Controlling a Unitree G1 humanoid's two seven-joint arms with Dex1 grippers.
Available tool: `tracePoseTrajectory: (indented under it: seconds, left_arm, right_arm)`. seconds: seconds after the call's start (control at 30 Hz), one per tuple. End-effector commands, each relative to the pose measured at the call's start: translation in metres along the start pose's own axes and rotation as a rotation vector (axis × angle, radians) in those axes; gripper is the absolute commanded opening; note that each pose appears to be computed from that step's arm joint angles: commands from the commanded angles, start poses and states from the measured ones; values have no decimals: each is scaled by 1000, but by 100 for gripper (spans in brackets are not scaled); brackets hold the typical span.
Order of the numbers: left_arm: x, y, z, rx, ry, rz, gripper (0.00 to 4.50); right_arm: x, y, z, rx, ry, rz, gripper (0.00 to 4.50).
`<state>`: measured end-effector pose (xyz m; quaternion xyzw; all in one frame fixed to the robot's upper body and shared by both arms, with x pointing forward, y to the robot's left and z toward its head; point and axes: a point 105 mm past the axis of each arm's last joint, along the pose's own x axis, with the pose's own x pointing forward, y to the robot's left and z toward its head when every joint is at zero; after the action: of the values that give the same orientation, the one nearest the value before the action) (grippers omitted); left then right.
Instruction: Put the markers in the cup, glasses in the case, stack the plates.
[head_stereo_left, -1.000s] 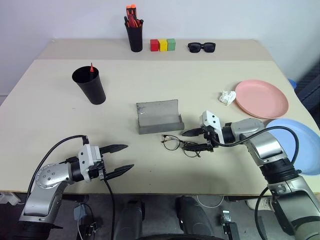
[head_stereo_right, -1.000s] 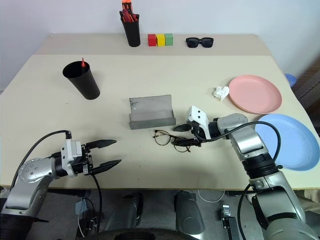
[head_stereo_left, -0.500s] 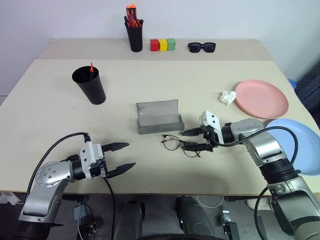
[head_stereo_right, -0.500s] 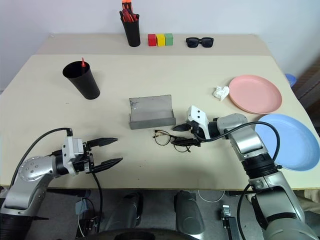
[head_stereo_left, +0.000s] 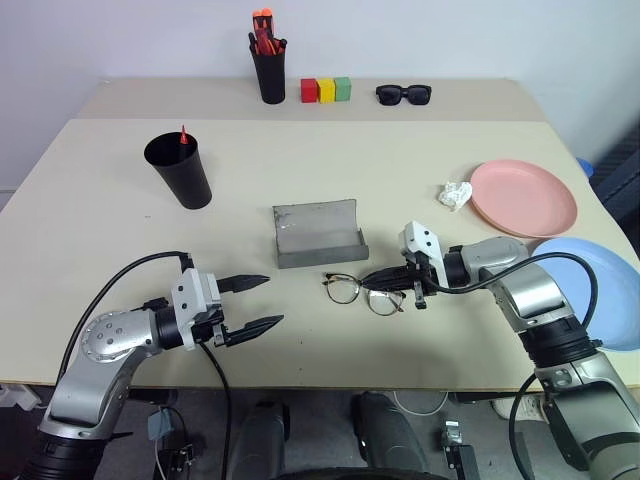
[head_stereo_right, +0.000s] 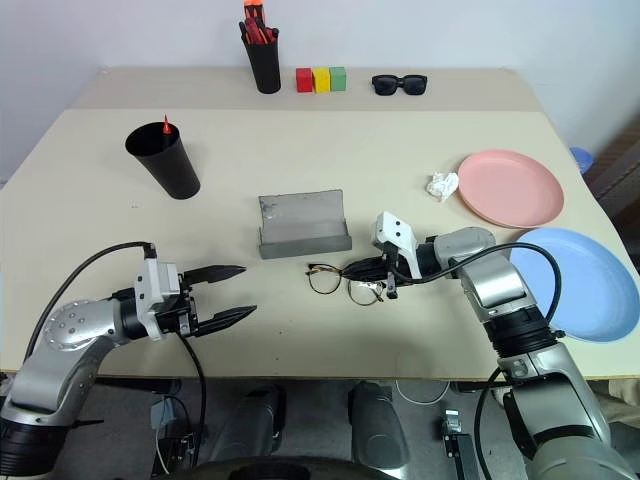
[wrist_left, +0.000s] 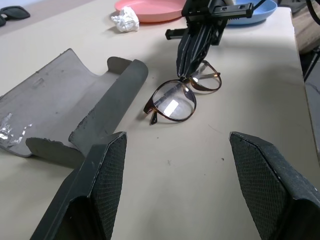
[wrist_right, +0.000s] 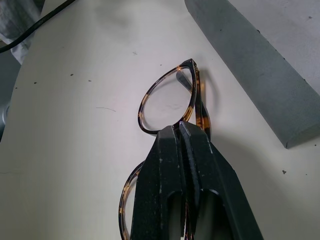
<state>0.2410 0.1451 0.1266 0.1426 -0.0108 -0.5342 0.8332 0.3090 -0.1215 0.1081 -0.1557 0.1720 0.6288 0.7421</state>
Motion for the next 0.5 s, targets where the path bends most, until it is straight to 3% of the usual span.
tracePoseTrajectory:
  seconds: [0.03, 0.23, 0.27, 0.33, 0.5]
  left_arm:
    - [0, -1, 10, 28, -30, -4, 336]
    - [0, -1, 8, 26, -30, -4, 336]
    - [0, -1, 8, 26, -31, -3, 336]
    - [0, -1, 7, 25, -31, -3, 336]
    - [-2, -1, 4, 23, -28, -1, 336]
  right_arm:
    - [-4, 2, 4, -14, 13, 10, 7]
    - [-7, 5, 0, 12, 35, 37, 7]
    - [-8, 4, 1, 12, 34, 36, 30]
    - [-8, 4, 2, 15, 31, 37, 97]
    - [-8, 0, 6, 2, 19, 29, 349]
